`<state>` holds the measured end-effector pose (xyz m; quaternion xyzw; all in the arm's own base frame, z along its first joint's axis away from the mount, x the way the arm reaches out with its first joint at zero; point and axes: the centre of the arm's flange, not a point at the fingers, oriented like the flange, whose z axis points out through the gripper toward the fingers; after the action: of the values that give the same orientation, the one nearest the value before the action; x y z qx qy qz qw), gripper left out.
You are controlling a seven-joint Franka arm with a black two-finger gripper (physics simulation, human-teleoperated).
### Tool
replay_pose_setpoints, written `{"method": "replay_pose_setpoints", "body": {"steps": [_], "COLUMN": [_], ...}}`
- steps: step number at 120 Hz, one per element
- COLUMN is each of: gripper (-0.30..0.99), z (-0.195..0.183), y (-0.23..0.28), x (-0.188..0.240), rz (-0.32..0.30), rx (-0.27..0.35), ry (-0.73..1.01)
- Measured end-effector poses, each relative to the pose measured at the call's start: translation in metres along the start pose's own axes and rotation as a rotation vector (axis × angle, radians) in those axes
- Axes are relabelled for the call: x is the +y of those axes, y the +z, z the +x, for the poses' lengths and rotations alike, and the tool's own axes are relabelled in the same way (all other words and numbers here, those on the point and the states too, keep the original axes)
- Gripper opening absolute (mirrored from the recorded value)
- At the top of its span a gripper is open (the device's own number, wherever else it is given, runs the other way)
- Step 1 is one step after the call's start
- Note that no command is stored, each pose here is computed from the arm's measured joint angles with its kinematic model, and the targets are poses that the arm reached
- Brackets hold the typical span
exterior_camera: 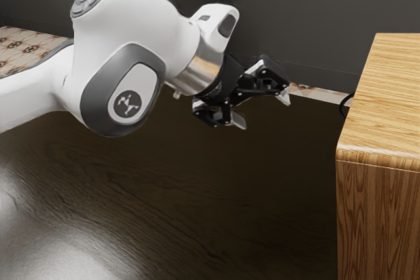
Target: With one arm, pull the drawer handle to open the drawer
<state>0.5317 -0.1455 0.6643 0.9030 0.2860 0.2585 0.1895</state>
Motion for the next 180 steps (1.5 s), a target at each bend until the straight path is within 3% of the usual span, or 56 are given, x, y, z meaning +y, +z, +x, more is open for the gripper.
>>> {"method": "replay_pose_setpoints", "body": {"steps": [10, 16, 24, 29, 41, 54, 64, 86, 111, 180], "gripper": [0.66, 0.67, 0.67, 0.68, 0.68, 0.69, 0.69, 0.69, 0.69, 0.69], "z": [-0.065, -0.072, 0.001, 0.016, 0.01, -0.03, -0.023, -0.013, -0.002, 0.009], "y": [-0.072, -0.084, -0.113, -0.117, -0.078, -0.064, -0.052, -0.01, -0.003, 0.014], "x": [-0.071, -0.097, -0.025, -0.008, -0.028, -0.014, -0.016, -0.005, 0.027, 0.034], "rz": [0.026, 0.045, -0.022, 0.0, 0.144, 0.174, 0.202, 0.152, 0.065, 0.011], "rx": [0.061, 0.053, -0.017, -0.062, -0.132, -0.188, -0.179, -0.154, -0.097, -0.102], "ry": [-0.005, -0.038, -0.116, -0.157, -0.161, -0.167, -0.178, -0.176, -0.083, 0.1]}}
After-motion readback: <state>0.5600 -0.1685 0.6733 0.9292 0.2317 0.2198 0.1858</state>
